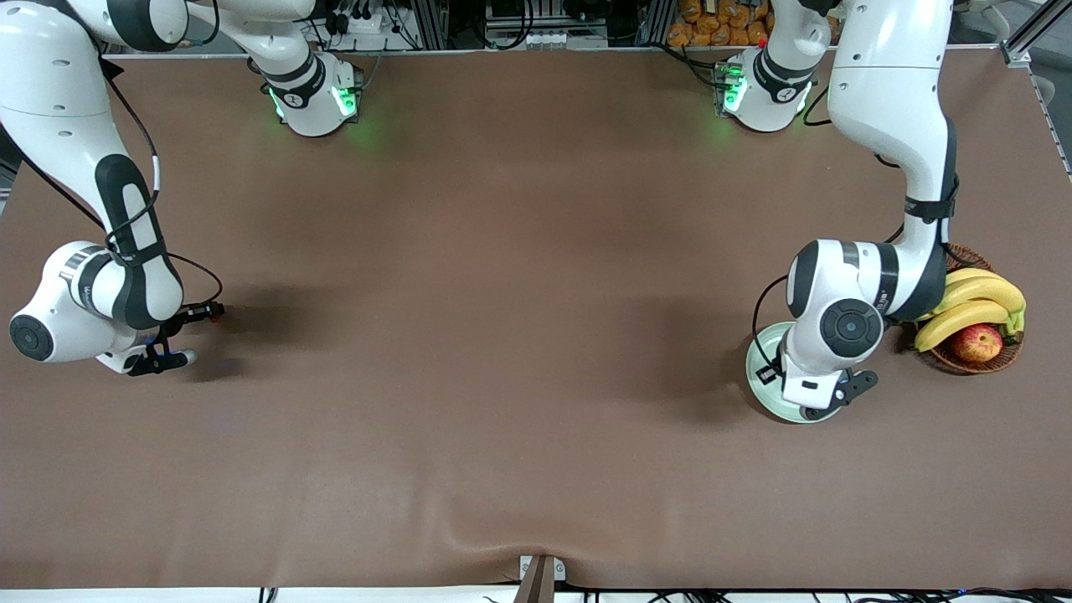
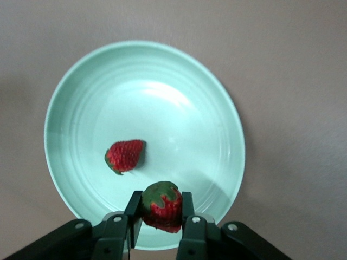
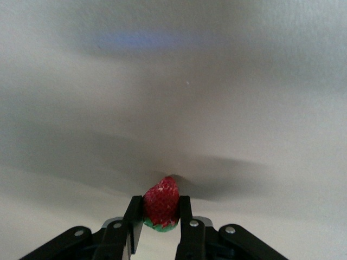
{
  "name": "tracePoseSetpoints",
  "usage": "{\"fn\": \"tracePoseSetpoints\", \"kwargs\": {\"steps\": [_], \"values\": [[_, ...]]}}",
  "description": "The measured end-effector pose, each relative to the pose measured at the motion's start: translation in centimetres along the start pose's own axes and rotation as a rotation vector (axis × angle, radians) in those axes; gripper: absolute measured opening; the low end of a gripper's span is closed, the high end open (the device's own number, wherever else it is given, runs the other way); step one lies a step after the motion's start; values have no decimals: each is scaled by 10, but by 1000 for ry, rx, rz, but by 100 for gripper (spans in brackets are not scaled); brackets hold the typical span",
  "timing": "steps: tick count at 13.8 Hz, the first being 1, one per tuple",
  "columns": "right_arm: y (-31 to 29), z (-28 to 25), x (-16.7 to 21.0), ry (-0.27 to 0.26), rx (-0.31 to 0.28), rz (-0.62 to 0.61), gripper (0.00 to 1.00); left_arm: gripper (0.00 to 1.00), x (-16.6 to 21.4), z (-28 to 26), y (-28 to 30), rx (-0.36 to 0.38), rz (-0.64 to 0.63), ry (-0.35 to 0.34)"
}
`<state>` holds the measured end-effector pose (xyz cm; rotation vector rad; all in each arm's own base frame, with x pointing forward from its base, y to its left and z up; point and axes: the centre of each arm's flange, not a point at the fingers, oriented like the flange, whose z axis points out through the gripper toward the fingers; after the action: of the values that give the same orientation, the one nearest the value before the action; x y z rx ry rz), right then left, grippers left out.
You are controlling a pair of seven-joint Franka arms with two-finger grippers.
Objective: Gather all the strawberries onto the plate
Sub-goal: 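Carry the second strawberry onto the green plate with the left gripper and release, then grasp the third strawberry with the right gripper while the left gripper withdraws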
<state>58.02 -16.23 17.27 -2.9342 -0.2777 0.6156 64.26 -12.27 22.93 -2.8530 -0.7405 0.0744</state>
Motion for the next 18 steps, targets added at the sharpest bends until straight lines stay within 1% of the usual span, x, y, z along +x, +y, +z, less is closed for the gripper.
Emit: {"fn": "tracePoseSetpoints", "kwargs": {"steps": [1,3,4,5,6,7,8,9,10,11,12,13,14,17,18], "values": [[-6,-6,5,13,-10,-12,32,33,-3,6,-1,7,2,-8],[-32,-30,26,60,-35,-47,32,33,-6,18,-3,23,3,-24],[-53,-44,39,94,-34,-48,32,33,-6,24,-5,30,2,-30],[-80,-54,52,129,-11,-29,32,33,-4,29,-8,34,2,-35],[-112,-59,64,158,31,-6,32,39,-1,31,-11,35,4,-37],[-145,-59,73,176,77,12,32,47,1,32,-13,32,4,-36],[-181,-58,82,187,129,30,32,59,3,31,-15,27,3,-32],[-218,-55,88,194,182,51,32,68,5,27,-14,20,4,-25],[-255,-53,93,197,233,71,32,79,6,20,-12,10,6,-16],[-291,-51,96,197,283,91,32,88,5,11,-7,-4,12,-6],[-324,-49,98,192,320,102,32,99,2,-2,-1,-24,22,6],[-353,-45,97,187,342,100,32,100,-3,-15,9,-47,38,16],[-378,-41,97,191,344,88,32,100,-11,-29,20,-71,56,24],[-437,-18,98,222,312,40,32,100,-41,-60,57,-135,85,33],[-454,-7,98,224,313,31,32,100,-51,-67,70,-153,98,34]]}}
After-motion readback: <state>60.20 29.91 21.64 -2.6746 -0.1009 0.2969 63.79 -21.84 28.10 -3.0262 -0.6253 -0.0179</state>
